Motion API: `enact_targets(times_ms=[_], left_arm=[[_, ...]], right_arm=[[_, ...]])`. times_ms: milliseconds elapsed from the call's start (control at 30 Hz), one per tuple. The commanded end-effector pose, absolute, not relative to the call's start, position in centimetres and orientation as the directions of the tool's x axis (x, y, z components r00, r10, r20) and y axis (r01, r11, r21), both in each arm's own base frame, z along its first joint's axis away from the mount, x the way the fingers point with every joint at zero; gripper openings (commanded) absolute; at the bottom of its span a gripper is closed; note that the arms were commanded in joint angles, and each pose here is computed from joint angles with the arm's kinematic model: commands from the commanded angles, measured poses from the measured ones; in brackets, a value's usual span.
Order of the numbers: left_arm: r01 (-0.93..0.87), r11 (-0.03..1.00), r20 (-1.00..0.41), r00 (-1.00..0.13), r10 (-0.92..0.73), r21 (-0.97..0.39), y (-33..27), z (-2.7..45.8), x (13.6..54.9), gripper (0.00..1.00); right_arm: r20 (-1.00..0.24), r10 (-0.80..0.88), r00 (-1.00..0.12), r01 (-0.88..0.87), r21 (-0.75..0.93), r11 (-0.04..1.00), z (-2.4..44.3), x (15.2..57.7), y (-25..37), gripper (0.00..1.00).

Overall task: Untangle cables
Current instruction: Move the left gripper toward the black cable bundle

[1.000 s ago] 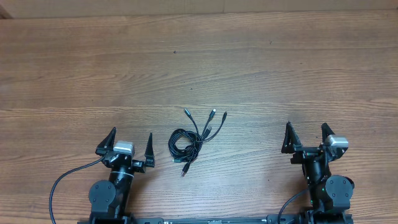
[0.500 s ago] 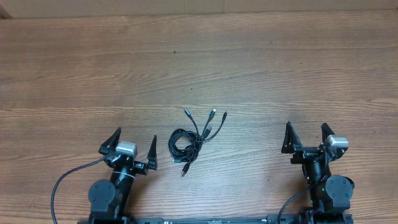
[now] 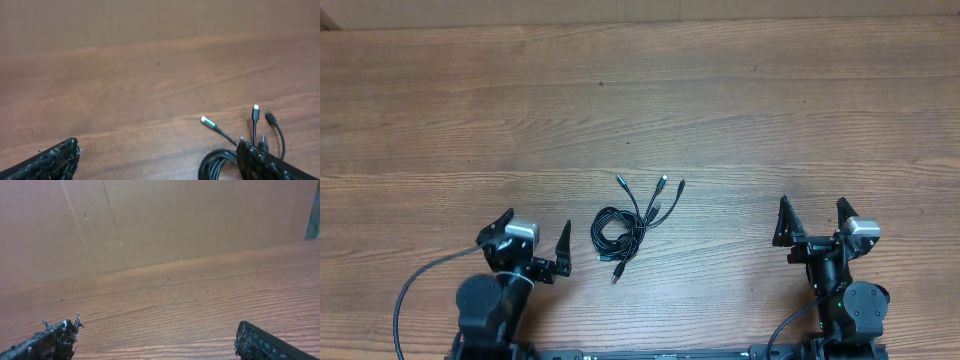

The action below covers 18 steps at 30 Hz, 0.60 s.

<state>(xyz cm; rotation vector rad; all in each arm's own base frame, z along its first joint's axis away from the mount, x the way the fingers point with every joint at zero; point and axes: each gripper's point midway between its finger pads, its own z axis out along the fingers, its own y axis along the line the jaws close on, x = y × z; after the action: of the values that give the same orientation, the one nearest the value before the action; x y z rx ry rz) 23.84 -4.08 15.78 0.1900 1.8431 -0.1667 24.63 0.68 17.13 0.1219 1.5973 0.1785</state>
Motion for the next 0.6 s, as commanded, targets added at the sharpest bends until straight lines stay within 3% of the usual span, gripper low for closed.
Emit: enact_targets(times_ms=[0, 567], left_arm=[[0.198, 0.980, -0.950, -0.308, 0.046, -0.017, -3.7, 16.7, 24.5, 1.00], [0.179, 0.981, -0.732, -0.679, 0.064, -0.080, -4.0, 12.4, 29.0, 1.00]], right_arm=[[-0.980, 0.195, -0.030, -0.024, 0.196, 0.980, 16.9, 24.6, 0.6, 1.00], [-0.980, 0.195, -0.030, -0.024, 0.196, 0.980, 16.9, 24.6, 0.6, 1.00]])
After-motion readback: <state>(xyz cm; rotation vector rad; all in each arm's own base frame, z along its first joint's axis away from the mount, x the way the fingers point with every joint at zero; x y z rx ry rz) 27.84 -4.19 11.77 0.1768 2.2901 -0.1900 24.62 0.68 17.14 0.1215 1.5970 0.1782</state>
